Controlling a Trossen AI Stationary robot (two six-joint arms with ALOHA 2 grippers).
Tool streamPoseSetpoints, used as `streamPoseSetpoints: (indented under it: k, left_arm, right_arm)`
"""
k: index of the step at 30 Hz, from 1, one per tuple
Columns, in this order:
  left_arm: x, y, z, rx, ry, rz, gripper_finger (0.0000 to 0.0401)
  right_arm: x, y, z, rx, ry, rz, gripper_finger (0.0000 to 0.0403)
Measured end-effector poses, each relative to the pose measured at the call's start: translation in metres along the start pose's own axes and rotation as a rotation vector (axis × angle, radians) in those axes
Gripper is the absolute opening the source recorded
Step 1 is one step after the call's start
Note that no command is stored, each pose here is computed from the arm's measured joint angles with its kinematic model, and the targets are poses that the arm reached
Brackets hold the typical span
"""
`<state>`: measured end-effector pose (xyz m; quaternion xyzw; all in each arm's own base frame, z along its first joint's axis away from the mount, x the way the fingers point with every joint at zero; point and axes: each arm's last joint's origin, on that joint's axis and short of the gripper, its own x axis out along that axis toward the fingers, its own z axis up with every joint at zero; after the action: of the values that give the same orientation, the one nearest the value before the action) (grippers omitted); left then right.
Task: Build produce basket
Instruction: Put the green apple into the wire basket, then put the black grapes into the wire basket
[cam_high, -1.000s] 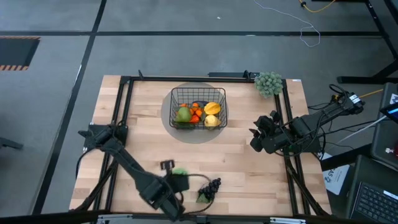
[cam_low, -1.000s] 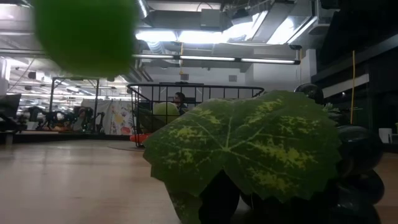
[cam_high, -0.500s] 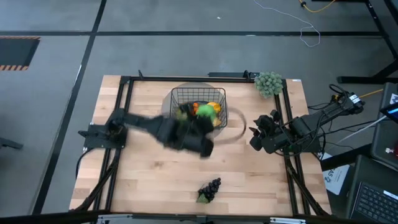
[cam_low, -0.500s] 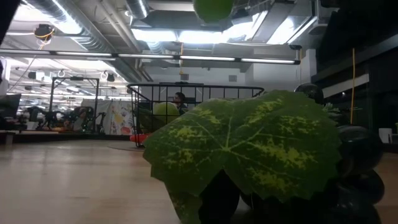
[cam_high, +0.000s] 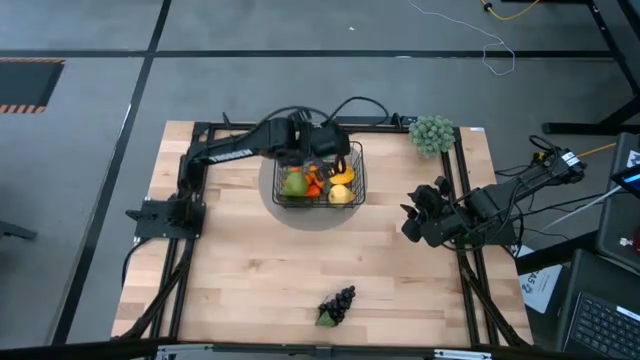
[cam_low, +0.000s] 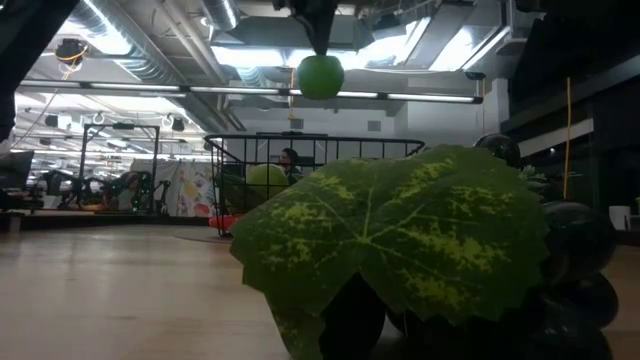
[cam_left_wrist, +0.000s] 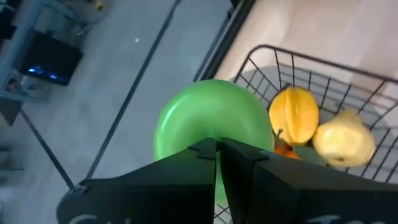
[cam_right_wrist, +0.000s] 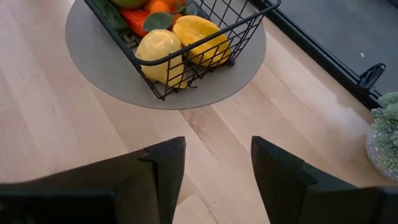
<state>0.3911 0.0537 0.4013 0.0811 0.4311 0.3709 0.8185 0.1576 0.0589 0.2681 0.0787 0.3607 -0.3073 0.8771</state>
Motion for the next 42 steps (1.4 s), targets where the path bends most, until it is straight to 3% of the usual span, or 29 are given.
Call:
streamPoseSetpoints:
  k: [12,21,28,30,36,42]
  left_arm:
    - [0.037,0.036,-0.002,0.214,0.095,-0.27,0.0]
    - [0.062,0.074,-0.007,0.101,0.135,-0.527,0.0]
    - [0.066,0.085,-0.009,0.01,0.106,-0.878,0.0]
    - [0.068,0.089,-0.009,-0.002,0.106,-0.885,0.0]
    - [0.074,0.096,-0.011,-0.006,0.128,-0.756,0.0002]
    - [0.071,0.091,-0.009,0.015,0.119,-0.732,0.0036]
  right_arm:
    - [0.0,-0.001,0.001,-0.025,-0.03,-0.024,0.0174]
    - [0.0,-0.001,0.001,-0.005,-0.045,-0.031,0.0174]
    - [0.0,-0.001,0.001,0.071,-0.047,-0.028,0.0174]
    - [0.0,-0.001,0.001,0.086,-0.047,-0.028,0.0174]
    - [0.0,-0.001,0.002,0.086,-0.047,-0.027,0.0174]
    - [0.0,-0.001,0.002,0.085,-0.047,-0.027,0.0174]
